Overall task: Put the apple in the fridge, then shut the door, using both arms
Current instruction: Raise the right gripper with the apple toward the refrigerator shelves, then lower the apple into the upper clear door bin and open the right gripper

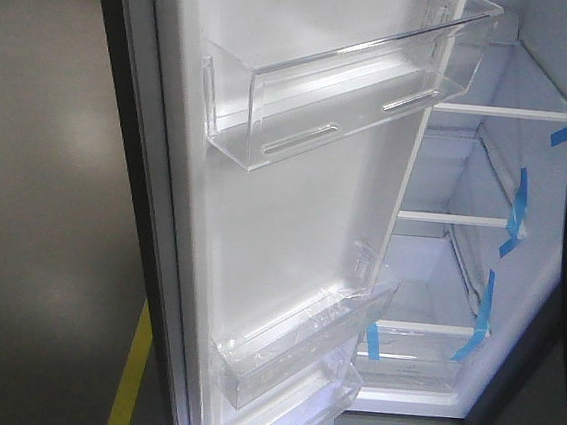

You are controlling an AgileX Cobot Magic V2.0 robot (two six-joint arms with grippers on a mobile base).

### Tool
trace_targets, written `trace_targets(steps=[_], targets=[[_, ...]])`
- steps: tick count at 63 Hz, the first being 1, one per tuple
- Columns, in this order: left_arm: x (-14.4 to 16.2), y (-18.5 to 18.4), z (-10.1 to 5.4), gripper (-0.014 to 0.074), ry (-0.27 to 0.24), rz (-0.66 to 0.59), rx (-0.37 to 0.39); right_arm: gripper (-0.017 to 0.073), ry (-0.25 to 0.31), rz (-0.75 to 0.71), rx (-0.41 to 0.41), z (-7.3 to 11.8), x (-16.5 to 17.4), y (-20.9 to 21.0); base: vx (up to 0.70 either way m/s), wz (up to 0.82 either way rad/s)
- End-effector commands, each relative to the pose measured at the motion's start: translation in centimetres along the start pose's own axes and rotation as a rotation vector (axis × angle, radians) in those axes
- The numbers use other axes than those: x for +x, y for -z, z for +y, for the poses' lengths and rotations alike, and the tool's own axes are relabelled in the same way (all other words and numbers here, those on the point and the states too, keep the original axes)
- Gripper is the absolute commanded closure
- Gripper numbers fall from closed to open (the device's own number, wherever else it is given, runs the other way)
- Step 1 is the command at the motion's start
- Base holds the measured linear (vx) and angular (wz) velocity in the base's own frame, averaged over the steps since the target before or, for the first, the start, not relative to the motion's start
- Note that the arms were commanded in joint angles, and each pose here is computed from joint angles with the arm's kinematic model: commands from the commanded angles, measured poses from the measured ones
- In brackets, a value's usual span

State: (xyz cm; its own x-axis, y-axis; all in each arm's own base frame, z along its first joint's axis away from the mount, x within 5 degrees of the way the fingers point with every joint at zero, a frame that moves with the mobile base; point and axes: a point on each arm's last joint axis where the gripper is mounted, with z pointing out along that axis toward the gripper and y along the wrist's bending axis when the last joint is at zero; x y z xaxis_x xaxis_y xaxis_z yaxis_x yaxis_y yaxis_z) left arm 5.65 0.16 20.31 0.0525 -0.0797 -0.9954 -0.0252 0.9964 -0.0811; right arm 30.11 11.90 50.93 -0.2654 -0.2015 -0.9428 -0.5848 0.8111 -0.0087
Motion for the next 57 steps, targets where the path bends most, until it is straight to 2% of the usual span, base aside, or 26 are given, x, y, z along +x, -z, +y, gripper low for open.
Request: trace_targets(steps=[1, 29, 36, 50, 57], targets=[[0.0, 0.1, 0.0, 0.06, 0.008, -0.066, 0.01, 0.0201, -0.002, -0.117, 0.019, -0.1, -1.9, 0.5, 0.0, 0.0], [0.0, 0.1, 0.0, 0.06, 0.008, -0.066, 0.01, 0.0195, -0.033, -0.004, 0.013, -1.7, 0.5, -5.3, 0.0, 0.0], [0.0, 0.1, 0.0, 0.06, 0.008, -0.066, 0.01, 0.0151, -0.036, 0.013, 0.01, -1.8, 0.8, -5.7, 0.0, 0.0], [0.0, 0.1, 0.0, 0.06, 0.008, -0.066, 0.01, -0.0001, -0.042, 0.025, 0.004, -1.8, 1.0, -5.9, 0.0, 0.0], [0.0, 0.1, 0.0, 0.06, 0.008, -0.066, 0.01, -0.0034, -0.037, 0.014, 0.003, -1.6, 0.7, -5.2, 0.0, 0.0]])
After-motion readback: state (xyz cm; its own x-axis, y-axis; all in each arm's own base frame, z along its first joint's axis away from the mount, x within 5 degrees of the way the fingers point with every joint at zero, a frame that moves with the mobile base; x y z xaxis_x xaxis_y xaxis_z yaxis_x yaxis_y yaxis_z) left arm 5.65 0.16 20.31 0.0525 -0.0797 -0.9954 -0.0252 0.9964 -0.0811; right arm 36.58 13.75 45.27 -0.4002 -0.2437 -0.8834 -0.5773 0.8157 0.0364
